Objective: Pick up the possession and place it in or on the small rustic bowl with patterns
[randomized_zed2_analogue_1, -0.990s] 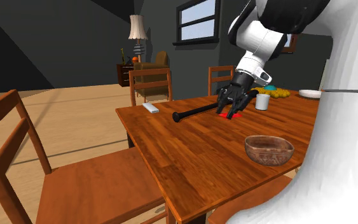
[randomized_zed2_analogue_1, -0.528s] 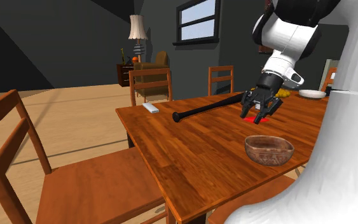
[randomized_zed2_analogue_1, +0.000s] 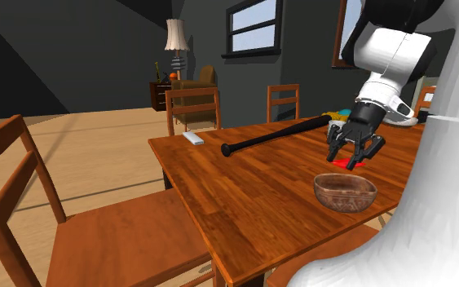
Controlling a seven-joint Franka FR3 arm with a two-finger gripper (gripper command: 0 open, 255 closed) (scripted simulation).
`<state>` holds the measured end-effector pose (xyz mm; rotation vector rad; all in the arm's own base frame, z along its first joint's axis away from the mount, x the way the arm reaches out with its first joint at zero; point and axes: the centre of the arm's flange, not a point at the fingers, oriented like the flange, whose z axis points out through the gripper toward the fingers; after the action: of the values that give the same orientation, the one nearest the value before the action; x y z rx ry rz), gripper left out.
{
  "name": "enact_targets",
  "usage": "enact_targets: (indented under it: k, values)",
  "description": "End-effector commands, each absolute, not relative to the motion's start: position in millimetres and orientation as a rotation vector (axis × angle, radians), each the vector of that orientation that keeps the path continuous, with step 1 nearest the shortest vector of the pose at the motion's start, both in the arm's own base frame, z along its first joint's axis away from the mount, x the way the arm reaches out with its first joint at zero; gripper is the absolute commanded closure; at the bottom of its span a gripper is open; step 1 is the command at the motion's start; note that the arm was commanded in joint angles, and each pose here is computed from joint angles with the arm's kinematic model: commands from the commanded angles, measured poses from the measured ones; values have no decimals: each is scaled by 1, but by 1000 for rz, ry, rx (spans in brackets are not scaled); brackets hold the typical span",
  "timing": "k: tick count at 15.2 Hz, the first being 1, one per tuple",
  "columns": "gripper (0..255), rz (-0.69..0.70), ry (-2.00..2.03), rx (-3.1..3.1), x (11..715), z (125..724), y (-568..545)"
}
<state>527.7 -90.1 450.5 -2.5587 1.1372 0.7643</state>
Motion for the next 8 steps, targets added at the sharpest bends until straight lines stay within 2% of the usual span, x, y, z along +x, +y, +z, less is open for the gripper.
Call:
enact_targets:
  k: [1, 8]
  values:
    - [255, 764, 1137, -2559, 528, 440, -91]
    - [255, 764, 1137, -2559, 528, 403, -91]
